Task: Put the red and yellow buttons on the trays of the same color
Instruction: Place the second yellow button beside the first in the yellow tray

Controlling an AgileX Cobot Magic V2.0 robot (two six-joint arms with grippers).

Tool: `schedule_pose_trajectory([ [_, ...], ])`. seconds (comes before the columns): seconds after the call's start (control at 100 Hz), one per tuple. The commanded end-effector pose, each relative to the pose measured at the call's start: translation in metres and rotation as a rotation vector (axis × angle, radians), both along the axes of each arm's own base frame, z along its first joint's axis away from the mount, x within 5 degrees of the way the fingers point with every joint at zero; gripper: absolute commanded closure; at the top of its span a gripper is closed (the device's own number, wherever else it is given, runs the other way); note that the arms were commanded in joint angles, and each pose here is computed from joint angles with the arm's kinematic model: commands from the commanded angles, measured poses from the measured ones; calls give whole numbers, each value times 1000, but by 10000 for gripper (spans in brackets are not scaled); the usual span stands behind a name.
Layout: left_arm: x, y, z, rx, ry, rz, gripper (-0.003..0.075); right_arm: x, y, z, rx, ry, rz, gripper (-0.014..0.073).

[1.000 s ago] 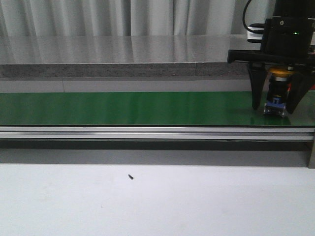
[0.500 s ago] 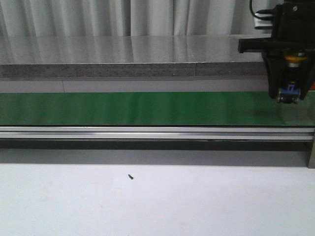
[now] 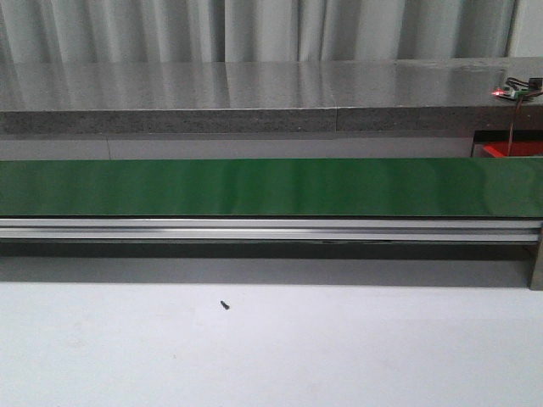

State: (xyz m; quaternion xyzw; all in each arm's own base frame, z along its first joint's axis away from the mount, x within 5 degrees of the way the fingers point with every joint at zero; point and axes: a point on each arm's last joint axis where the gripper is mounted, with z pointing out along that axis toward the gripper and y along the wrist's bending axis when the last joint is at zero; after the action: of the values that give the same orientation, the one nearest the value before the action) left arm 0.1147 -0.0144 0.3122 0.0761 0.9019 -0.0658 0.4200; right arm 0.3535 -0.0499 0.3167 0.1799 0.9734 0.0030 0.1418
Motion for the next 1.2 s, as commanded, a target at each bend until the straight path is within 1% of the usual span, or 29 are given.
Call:
schedule_pose_trajectory([
  [0.0,3,-1,13,-25,-83,9,740,-18,-19,28,-34,-34,-23,340],
  [0.15,3,-1,13,-25,-83,9,740,-27,-54,27,-38,-24,-114,340],
  [0.35,3,-1,13,-25,-83,9,740,-38,-96,24,-48,-48,-240,340],
  [0.47,3,-1,13,-25,-83,9,740,-45,-114,13,-9,-44,-303,340],
  [0.56,3,-1,13,-25,-83,9,740,-44,-120,0,16,-42,-325,340],
  [0.82,3,-1,13,-25,-83,9,740,-30,-128,-46,63,38,-336,340],
  [1.19,3,-1,13,-25,-83,9,740,-8,-140,-100,98,106,-346,340],
])
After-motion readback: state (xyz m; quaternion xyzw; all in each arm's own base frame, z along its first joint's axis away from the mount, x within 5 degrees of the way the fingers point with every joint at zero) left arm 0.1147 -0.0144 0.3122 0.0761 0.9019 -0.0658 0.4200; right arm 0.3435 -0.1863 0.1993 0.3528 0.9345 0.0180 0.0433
